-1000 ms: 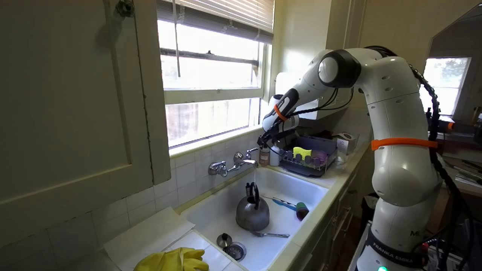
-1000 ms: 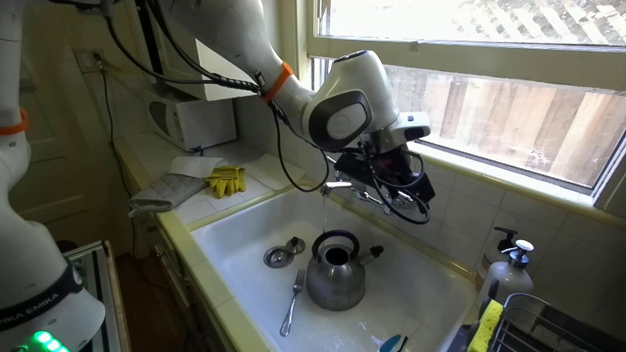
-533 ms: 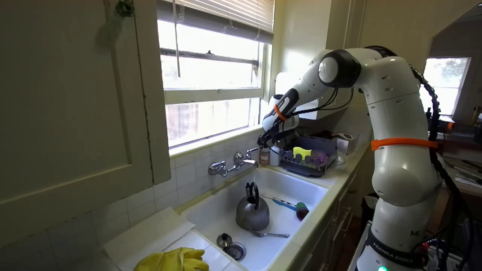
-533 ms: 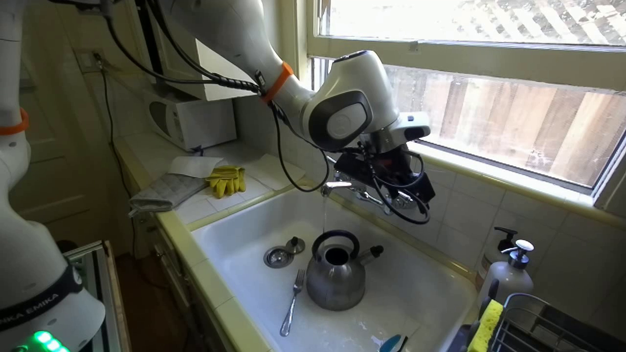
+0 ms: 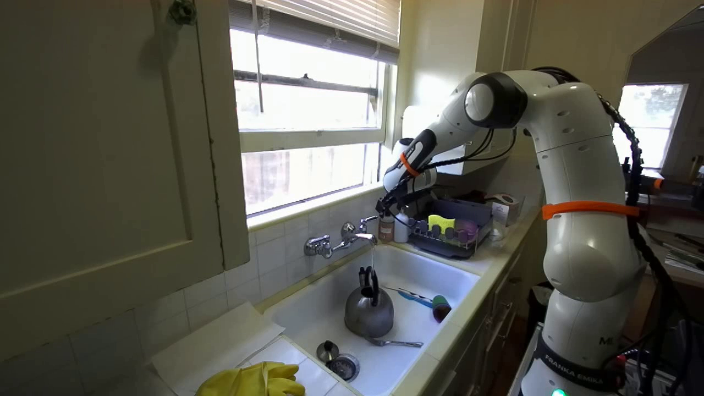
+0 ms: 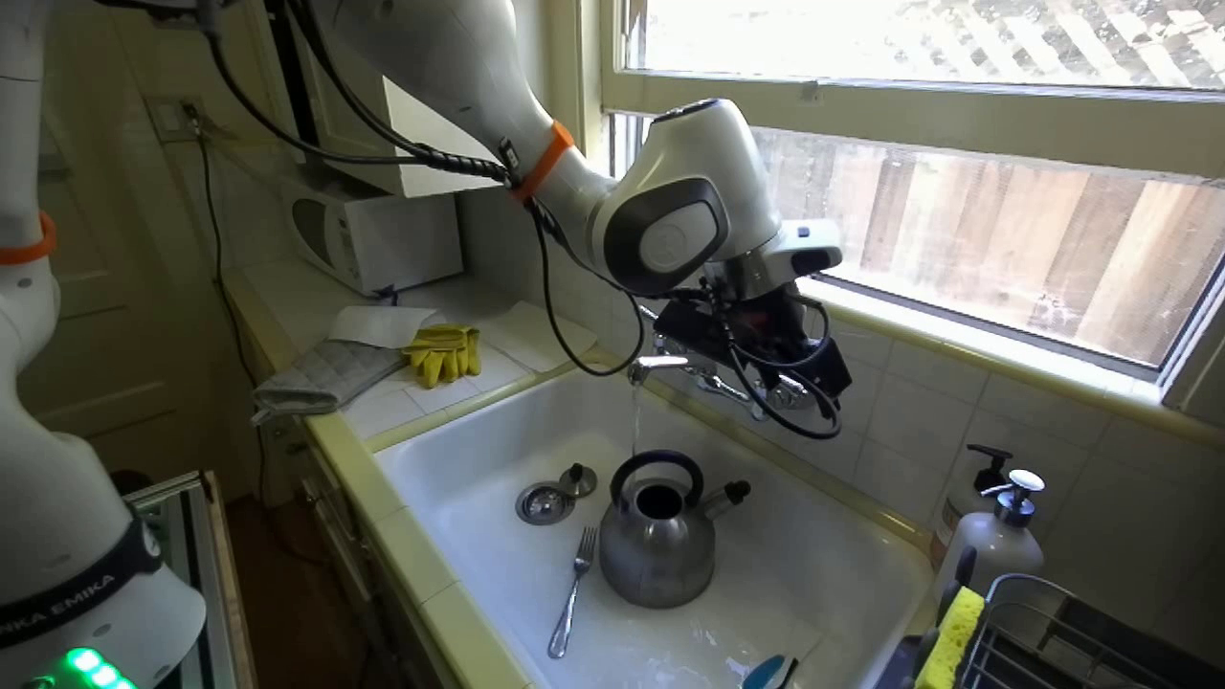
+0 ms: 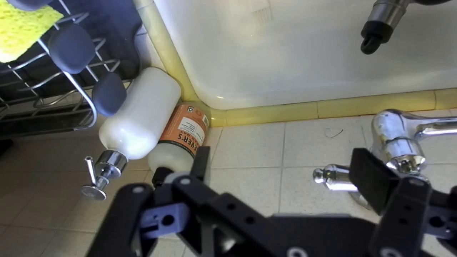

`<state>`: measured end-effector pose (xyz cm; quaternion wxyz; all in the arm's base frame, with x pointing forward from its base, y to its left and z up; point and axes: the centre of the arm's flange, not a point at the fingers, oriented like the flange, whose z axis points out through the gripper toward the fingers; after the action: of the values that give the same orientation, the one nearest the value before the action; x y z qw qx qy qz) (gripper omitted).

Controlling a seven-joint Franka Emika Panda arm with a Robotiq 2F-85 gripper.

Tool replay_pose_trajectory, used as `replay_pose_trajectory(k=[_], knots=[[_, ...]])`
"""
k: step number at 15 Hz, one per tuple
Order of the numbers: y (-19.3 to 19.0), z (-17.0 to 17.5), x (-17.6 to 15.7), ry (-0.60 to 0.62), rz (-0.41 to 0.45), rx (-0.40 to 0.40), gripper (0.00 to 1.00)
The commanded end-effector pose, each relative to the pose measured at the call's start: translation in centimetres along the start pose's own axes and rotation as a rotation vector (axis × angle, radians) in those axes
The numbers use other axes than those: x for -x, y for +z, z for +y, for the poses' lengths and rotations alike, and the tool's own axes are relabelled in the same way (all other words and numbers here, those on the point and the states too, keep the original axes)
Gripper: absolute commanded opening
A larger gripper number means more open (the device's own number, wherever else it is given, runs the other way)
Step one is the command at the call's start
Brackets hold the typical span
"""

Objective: Move the tea pot lid slightly to the left, place the teapot under the faucet nozzle and open the faucet then close it after the water runs a bit

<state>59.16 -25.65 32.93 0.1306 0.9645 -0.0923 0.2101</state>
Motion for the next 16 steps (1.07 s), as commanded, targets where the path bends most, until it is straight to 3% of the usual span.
replay_pose_trajectory(k=[1, 6, 11, 16], knots=[[-0.3, -0.3, 0.6, 0.0, -0.016, 0.0, 1.0], [-0.6, -0.9, 0.7, -0.016, -0.057, -0.087, 1.0], [-1.4, -1.5, 1.2, -0.055, -0.155, -0.238, 1.0], [-2.4, -0.7, 1.6, -0.079, -0.248, -0.332, 1.0]])
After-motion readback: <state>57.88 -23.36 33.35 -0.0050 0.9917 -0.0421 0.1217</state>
